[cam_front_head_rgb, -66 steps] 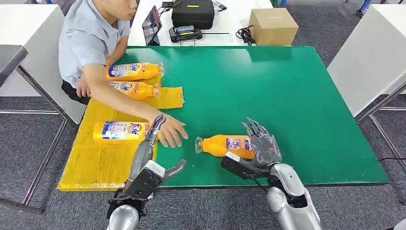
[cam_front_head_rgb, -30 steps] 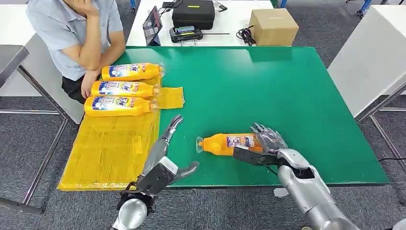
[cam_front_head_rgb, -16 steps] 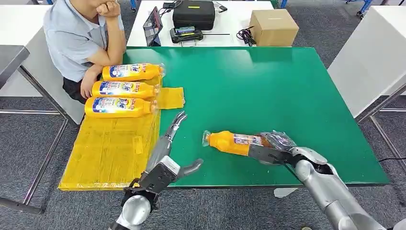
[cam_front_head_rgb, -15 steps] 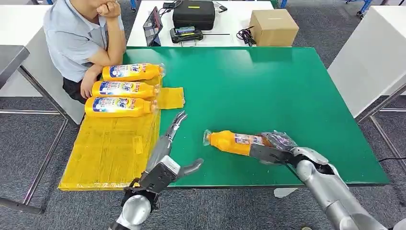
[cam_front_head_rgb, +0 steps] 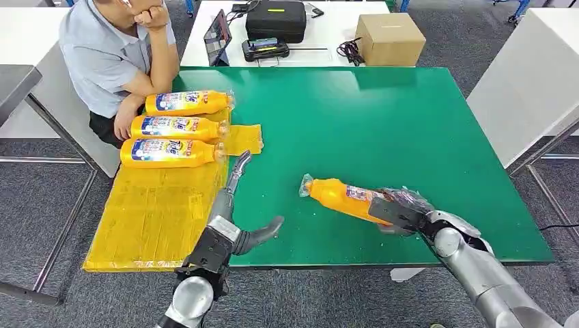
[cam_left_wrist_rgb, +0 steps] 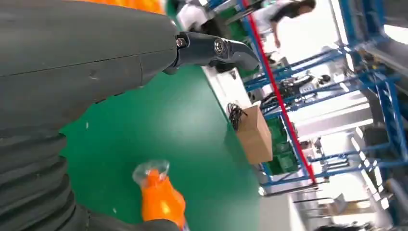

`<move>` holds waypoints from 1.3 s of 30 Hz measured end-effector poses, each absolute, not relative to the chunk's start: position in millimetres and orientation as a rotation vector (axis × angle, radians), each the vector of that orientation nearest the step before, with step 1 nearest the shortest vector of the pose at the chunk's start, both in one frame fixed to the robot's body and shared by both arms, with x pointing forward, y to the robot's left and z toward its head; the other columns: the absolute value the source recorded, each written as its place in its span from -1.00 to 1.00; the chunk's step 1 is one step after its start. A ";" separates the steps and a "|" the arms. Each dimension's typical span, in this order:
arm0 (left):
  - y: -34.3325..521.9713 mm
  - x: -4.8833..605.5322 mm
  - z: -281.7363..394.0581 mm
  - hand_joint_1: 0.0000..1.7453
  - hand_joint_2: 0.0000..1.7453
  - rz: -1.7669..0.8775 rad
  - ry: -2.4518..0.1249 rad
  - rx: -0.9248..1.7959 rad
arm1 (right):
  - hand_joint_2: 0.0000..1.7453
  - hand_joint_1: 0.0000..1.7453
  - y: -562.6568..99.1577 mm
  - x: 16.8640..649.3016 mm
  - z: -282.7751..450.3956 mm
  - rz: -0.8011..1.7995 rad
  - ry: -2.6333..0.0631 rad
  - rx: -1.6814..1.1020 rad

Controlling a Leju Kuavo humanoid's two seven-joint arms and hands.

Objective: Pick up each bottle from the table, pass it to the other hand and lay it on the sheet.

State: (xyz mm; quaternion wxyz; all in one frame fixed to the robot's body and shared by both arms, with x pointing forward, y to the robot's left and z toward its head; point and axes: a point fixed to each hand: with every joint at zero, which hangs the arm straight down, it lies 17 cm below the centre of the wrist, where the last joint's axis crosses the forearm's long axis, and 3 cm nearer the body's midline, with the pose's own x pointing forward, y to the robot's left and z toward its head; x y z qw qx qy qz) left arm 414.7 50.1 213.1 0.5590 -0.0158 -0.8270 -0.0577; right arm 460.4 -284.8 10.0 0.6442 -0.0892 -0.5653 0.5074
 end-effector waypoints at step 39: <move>94.6 466.7 129.0 -1.00 1.00 0.455 -1.648 -0.309 | 1.00 1.00 -68.0 485.5 174.0 0.866 -1.735 0.352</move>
